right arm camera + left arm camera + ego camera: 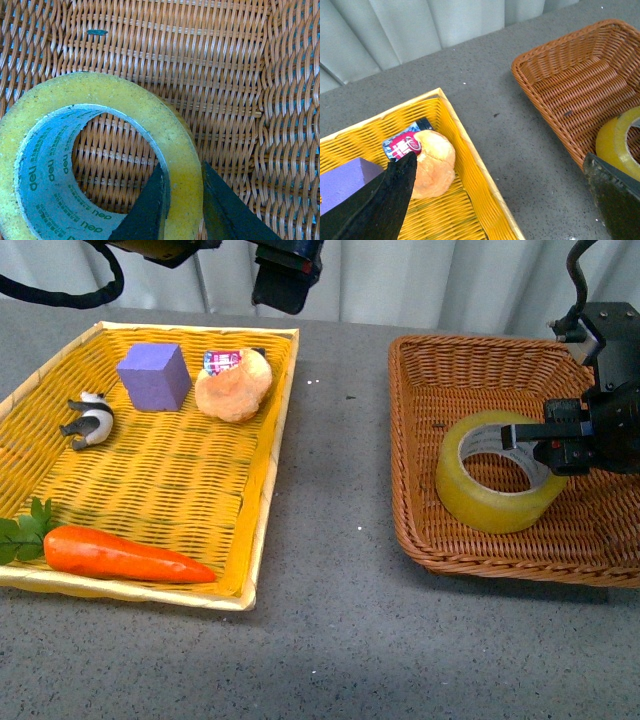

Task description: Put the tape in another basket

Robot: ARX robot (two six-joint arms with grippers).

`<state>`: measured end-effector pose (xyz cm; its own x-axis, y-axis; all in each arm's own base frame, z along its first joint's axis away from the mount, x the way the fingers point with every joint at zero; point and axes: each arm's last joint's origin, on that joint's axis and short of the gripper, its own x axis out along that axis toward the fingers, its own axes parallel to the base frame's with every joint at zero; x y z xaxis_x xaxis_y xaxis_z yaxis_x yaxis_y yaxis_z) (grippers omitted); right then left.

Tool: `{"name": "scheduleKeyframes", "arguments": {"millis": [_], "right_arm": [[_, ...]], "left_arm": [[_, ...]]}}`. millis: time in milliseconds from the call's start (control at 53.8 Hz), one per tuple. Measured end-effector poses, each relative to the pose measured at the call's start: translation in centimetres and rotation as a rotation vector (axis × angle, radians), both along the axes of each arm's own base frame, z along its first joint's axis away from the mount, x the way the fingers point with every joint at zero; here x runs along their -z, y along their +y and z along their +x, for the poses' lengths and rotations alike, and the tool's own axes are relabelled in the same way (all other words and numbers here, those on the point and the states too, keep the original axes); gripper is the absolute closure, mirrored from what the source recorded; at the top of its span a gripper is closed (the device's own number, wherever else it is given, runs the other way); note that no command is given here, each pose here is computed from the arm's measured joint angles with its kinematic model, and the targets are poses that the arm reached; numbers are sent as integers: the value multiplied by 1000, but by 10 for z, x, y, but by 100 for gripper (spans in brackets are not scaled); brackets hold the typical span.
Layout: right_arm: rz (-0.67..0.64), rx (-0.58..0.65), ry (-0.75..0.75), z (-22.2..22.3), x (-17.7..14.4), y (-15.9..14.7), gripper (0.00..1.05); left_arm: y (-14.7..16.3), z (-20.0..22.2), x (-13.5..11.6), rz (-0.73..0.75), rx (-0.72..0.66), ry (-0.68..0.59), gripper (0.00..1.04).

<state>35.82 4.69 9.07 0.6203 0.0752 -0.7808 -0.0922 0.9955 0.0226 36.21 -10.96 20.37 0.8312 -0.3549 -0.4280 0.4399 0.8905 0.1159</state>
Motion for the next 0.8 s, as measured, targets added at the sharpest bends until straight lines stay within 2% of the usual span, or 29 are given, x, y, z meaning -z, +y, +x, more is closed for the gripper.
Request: {"name": "scheduleKeyframes", "arguments": {"millis": [93,130,371,464,501,539,576,650,743,799], "right_arm": [[1,11,-5,3,0,-1,90],[-5,16,-9,3,0,-2,86],[-77,40,-111,2,-9,-6,49],[-111,24,-137,0,-13,-9,31],[-107,30,-164,-1,-12,-10,28],[-92,42,-256,-2,-6,-11,32],[-64,60,-412,-11,0,-13,41],[-28,62,-611,-35,2,-16,54],[-4,84,-828,-58,-23,-23,70],[0,96,-890,-69,-37,-28,79]], "left_arm": [[5,0,-2,-11,-43,-25,7],[6,0,-2,-13,-55,-35,7],[11,2,-7,-12,-190,-130,7],[11,1,-7,-1,-246,-165,7],[11,1,-8,-3,-246,-169,7],[10,1,-7,-11,-273,-194,9],[14,-5,-3,-77,-360,-290,18],[25,-23,4,-151,-388,-371,30],[44,-49,10,-187,-414,-401,47],[51,-62,11,-195,-417,-411,56]]}}
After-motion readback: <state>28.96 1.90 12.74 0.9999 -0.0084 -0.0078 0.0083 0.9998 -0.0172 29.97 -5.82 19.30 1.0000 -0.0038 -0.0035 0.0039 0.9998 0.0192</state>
